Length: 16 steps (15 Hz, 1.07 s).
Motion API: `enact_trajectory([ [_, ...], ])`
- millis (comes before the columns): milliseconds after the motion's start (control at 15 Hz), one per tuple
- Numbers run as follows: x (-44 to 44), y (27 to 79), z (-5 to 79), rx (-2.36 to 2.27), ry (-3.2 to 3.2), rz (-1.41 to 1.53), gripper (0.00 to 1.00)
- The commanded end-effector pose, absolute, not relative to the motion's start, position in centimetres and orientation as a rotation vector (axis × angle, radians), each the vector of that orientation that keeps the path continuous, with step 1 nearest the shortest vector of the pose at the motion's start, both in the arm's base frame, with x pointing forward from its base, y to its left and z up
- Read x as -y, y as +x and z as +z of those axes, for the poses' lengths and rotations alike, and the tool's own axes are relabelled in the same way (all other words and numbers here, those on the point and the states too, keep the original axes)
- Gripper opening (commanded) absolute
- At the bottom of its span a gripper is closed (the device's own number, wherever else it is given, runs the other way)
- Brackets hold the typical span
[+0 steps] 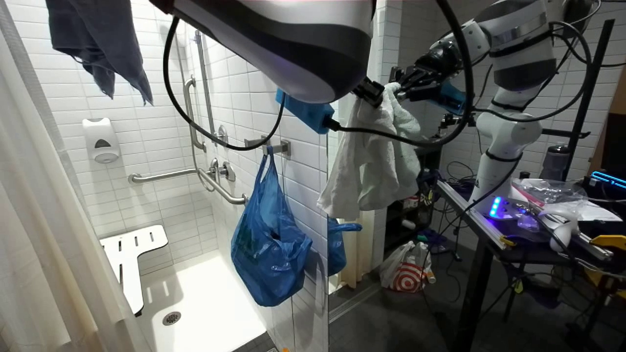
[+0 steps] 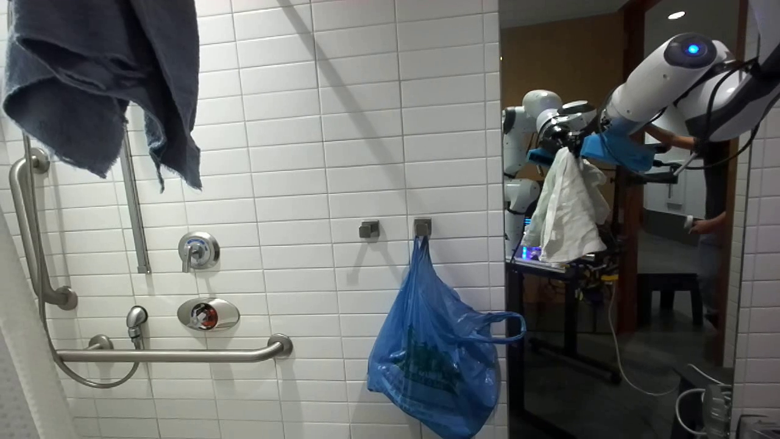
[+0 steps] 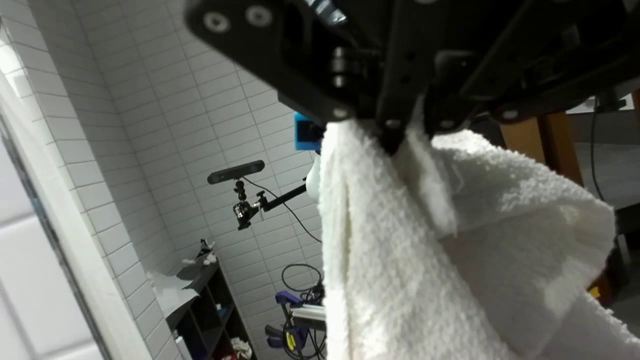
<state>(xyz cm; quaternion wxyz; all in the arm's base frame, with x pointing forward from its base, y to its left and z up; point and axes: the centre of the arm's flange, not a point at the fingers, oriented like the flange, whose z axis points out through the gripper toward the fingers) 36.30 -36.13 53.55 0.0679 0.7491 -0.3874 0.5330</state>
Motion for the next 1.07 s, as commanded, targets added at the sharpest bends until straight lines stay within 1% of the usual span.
enact_trajectory([
  [0, 36.7, 41.1, 54.1, 1.186, 2.318, 1.427, 0.01],
  [600, 36.4, 43.5, 47.3, 1.260, 2.407, 1.209, 0.01],
  [1000, 36.9, 41.2, 48.5, 1.318, 2.376, 1.261, 0.01],
])
